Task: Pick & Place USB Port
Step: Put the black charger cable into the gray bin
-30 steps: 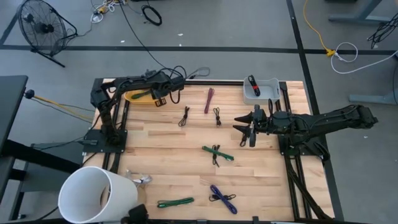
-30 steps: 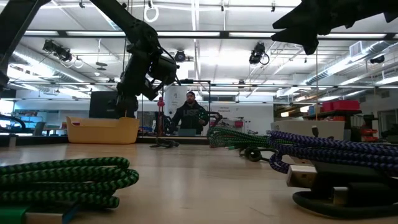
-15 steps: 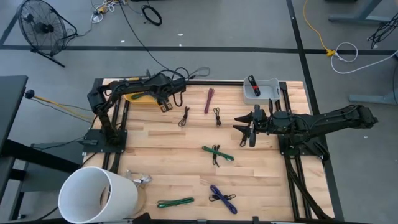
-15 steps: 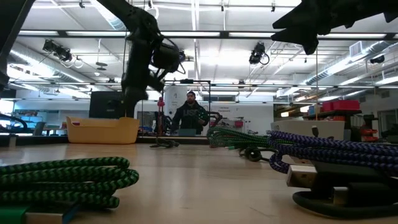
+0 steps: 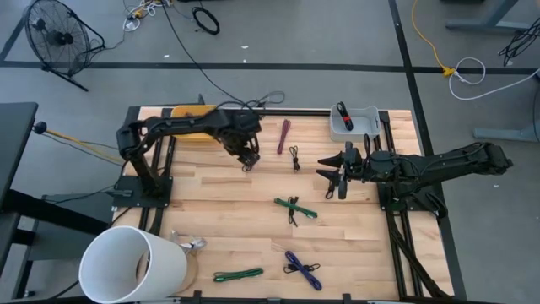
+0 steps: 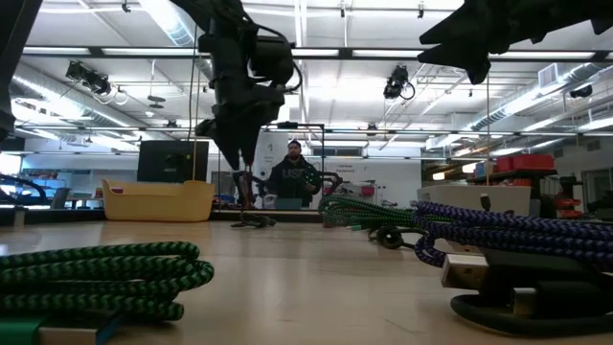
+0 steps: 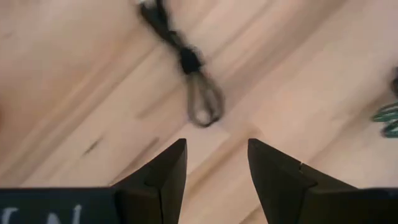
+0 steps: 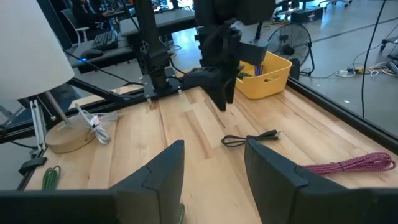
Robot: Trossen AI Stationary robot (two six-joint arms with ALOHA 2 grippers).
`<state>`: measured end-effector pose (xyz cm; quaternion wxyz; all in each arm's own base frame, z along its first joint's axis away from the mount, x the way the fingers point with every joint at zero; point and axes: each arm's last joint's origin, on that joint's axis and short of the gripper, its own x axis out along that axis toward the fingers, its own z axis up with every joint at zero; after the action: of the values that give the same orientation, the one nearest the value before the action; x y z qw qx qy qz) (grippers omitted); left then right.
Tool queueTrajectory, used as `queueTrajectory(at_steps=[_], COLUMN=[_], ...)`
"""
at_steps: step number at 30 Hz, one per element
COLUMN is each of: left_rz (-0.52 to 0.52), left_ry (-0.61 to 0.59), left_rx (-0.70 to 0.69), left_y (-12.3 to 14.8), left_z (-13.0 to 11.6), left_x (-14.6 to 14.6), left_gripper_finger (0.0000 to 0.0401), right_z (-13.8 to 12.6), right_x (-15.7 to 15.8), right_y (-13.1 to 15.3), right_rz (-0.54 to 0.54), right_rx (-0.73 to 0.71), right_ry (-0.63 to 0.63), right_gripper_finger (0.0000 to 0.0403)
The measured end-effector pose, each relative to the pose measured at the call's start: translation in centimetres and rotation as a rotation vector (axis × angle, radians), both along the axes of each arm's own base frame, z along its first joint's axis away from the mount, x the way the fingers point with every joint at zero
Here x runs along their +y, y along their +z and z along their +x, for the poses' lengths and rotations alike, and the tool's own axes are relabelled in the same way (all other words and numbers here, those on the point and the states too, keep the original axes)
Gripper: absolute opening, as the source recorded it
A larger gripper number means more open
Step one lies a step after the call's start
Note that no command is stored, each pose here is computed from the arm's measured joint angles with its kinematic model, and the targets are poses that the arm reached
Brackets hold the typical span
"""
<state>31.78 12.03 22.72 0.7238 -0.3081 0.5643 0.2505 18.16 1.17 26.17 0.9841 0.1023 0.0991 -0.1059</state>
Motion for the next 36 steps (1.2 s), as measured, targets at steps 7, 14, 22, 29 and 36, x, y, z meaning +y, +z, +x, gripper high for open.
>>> queueTrajectory(at_steps=[7, 14, 22, 29, 36], left_rz=[0.071, 0.01, 0.052, 0.048, 0.091], left_ry=[0.087, 0.089, 0.11, 0.055, -0.068], left_rx=[0.045, 0.004, 0.091, 0.114, 0.129], left_y=[-1.5, -4.4, -7.7, -9.0, -8.9], left_z=[0.9, 2.8, 3.4, 3.7, 3.7], left_x=[0.0, 0.5, 1.2, 1.3, 1.2], left_gripper_finger=[0.0174, 0.0174, 0.0174, 0.0165, 0.002], right_z=[0.0, 0.0, 0.0, 0.0, 0.0], right_x=[0.0, 0.0, 0.0, 0.0, 0.0], right_y=[0.0, 0.0, 0.0, 0.0, 0.0], right_rz=[0.0, -0.004, -0.004, -0.005, -0.003], right_rx=[0.001, 0.004, 0.004, 0.003, 0.003], right_ry=[0.003, 0.004, 0.004, 0.003, 0.002], right_gripper_finger=[0.0168, 0.0168, 0.0168, 0.0168, 0.0168])
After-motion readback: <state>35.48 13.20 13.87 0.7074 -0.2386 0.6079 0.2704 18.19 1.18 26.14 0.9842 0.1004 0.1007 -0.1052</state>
